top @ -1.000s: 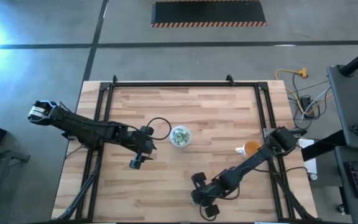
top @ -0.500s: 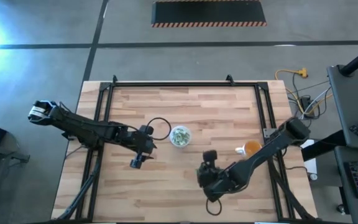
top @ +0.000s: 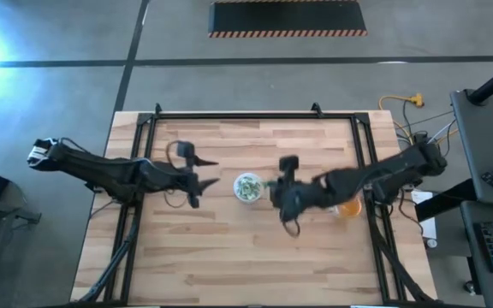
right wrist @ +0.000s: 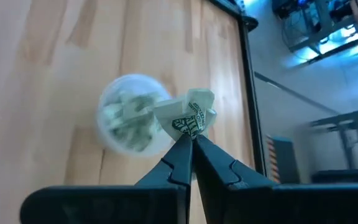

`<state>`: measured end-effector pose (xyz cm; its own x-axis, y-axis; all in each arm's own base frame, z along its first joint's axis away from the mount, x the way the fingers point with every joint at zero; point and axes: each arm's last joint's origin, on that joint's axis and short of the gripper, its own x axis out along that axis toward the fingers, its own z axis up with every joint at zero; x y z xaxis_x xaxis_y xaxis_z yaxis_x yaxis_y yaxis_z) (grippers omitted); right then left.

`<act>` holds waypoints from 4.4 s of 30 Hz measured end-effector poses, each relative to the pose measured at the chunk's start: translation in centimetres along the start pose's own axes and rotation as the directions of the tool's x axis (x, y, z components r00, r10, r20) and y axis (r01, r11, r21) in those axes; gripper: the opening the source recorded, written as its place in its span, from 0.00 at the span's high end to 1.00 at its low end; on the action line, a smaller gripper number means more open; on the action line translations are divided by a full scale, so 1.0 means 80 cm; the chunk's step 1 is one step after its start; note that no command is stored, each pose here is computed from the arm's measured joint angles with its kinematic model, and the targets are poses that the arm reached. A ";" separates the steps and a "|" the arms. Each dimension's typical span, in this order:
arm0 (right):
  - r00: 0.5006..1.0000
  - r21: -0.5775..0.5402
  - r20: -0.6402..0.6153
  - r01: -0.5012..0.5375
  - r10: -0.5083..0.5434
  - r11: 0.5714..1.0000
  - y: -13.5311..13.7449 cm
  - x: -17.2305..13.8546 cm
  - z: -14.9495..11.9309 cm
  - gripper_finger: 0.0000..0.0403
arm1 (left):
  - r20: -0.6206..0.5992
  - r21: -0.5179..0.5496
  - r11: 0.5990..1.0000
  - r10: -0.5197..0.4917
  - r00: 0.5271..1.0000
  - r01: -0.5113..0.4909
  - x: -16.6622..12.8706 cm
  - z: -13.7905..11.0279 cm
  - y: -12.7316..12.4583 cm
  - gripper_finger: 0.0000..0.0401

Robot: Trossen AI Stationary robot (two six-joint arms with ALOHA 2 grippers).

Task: Pick and place Stevia / Truvia into bins
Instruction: Put the light green stevia packet into the transparent container, then return to Home Position

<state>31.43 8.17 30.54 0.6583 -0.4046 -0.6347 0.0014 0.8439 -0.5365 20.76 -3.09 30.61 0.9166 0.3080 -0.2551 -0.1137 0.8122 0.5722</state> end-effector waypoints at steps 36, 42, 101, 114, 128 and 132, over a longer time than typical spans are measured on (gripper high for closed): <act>0.840 0.121 0.287 -0.508 0.460 0.853 -0.042 0.210 -0.089 0.98 | -0.046 -0.042 0.981 0.186 0.981 -0.188 0.003 -0.062 -0.001 0.48; 0.867 0.174 0.209 -0.488 0.452 0.855 -0.044 0.217 -0.092 0.98 | -0.069 -0.079 0.981 0.171 0.983 -0.176 0.005 -0.066 -0.004 0.48; 0.588 0.203 0.802 -0.436 0.107 0.877 -0.045 -0.055 -0.261 0.68 | 0.444 -0.460 0.879 0.104 0.890 0.127 -0.063 -0.174 -0.045 0.48; 0.548 0.218 0.834 -0.434 0.064 0.874 -0.007 -0.032 -0.320 0.67 | 0.434 -0.442 0.889 0.094 0.896 0.121 -0.071 -0.185 -0.047 0.48; 0.627 0.323 0.777 -0.487 0.066 0.812 0.003 -0.023 -0.336 0.69 | 0.400 -0.426 0.896 0.063 0.914 0.124 -0.075 -0.195 -0.050 0.48; 0.631 0.305 0.772 -0.465 0.070 0.831 0.003 -0.023 -0.336 0.68 | 0.383 -0.391 0.913 0.050 0.922 0.114 -0.074 -0.197 -0.052 0.48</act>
<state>9.98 -0.36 16.57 0.9971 0.0755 -0.0084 -0.0754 0.9970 0.0184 9.78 -0.48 17.48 0.9867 0.1343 0.0920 -0.1497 0.9705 0.1887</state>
